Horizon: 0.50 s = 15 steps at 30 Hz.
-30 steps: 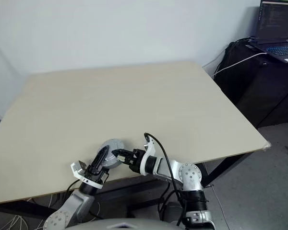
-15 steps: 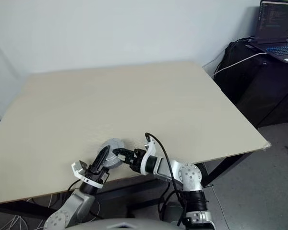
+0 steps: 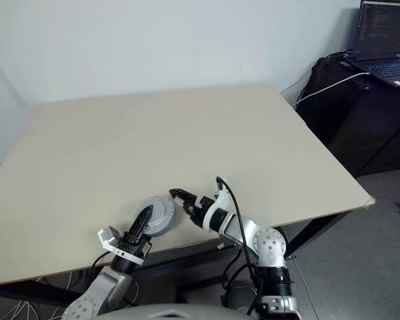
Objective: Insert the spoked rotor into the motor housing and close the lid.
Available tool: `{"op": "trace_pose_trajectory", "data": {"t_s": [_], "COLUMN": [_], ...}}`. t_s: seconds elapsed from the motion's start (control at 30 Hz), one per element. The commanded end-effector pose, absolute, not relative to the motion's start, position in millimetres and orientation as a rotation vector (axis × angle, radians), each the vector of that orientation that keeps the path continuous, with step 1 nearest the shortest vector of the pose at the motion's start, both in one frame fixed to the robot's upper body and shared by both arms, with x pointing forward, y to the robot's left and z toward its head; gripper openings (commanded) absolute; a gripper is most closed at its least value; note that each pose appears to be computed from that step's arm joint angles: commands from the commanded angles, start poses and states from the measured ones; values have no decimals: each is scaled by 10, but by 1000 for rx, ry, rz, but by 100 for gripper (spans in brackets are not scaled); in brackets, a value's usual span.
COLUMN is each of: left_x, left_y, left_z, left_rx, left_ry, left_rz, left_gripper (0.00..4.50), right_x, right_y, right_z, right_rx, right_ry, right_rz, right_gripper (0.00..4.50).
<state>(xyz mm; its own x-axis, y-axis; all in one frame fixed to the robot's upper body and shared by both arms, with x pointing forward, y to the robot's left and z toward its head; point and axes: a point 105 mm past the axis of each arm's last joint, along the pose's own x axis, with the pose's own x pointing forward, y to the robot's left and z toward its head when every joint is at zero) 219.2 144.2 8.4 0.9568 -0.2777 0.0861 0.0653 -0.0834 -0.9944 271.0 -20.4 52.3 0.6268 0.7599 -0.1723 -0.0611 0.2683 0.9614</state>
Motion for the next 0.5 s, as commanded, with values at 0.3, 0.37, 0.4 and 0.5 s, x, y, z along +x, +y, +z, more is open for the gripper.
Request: {"op": "trace_pose_trajectory", "data": {"t_s": [0.3, 0.37, 0.4, 0.5], "left_x": [2919, 2991, 3021, 3115], "left_y": [2018, 2107, 2159, 2352], "left_z": [611, 610, 602, 544], "left_rx": [-1465, -1446, -1437, -1408], "left_ry": [-260, -276, -285, -300], "left_rz": [-16, 42, 72, 186], "left_gripper": [212, 212, 212, 212], "right_x": [2698, 2663, 2643, 2596], "right_y": [-401, -383, -373, -347], "right_z": [766, 715, 692, 650], "right_rx": [479, 355, 290, 101], "right_ry": [354, 314, 293, 195], "right_rz": [709, 731, 743, 772], "right_gripper": [450, 450, 450, 450]}}
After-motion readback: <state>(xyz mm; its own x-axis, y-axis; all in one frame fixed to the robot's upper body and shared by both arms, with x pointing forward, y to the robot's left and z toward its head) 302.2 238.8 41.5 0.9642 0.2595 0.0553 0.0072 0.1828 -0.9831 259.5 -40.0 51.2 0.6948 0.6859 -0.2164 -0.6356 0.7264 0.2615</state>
